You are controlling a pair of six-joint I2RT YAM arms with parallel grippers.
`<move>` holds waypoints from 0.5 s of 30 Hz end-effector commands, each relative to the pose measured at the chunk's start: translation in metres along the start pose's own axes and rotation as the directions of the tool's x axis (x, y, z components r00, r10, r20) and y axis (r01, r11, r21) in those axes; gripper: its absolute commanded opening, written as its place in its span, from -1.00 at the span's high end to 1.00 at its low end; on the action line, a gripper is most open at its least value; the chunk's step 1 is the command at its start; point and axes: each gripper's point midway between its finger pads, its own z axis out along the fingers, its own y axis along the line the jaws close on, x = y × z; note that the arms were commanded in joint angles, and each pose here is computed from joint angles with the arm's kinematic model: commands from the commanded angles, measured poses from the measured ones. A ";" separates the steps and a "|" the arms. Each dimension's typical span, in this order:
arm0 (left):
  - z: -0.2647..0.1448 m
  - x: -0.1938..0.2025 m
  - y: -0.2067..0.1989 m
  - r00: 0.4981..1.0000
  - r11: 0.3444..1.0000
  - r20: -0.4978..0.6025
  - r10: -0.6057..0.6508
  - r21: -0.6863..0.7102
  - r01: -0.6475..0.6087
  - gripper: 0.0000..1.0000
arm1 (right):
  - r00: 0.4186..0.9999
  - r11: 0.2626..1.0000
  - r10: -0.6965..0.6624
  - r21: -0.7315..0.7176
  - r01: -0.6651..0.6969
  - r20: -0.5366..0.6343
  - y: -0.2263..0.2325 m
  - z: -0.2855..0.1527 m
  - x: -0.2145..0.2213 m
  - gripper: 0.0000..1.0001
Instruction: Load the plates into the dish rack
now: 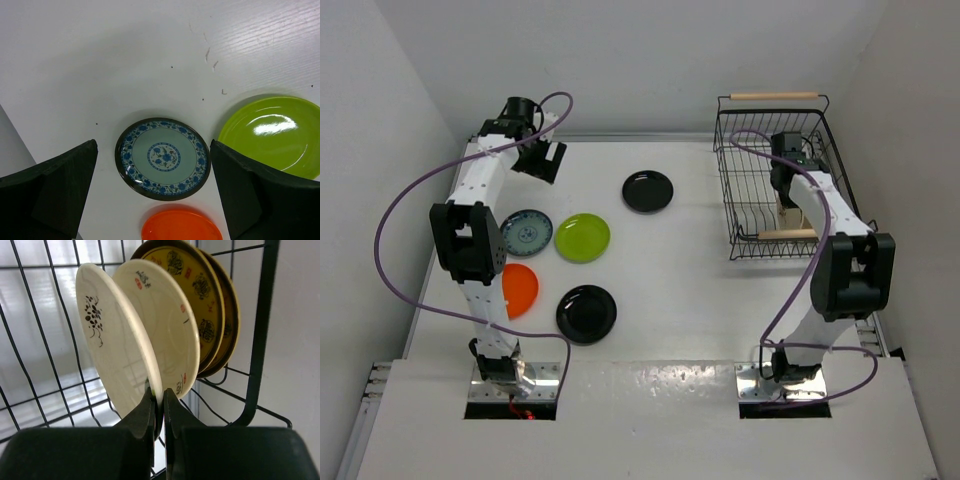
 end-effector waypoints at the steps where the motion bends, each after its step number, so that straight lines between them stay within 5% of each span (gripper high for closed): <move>1: -0.011 -0.006 0.007 1.000 1.000 0.030 -0.002 -0.024 0.003 -0.99 | 0.979 0.987 0.141 0.059 -0.151 0.150 -0.029 -0.026 -0.028 1.00; 7: -0.011 -0.006 0.007 1.000 1.000 0.030 -0.002 -0.024 0.003 -0.99 | 0.972 0.980 0.146 0.105 -0.168 0.186 -0.039 -0.027 -0.030 1.00; 15: -0.009 -0.002 0.009 1.000 0.999 0.016 0.007 -0.039 -0.006 -0.99 | 0.989 0.988 0.128 0.074 -0.133 0.078 -0.021 0.009 -0.007 1.00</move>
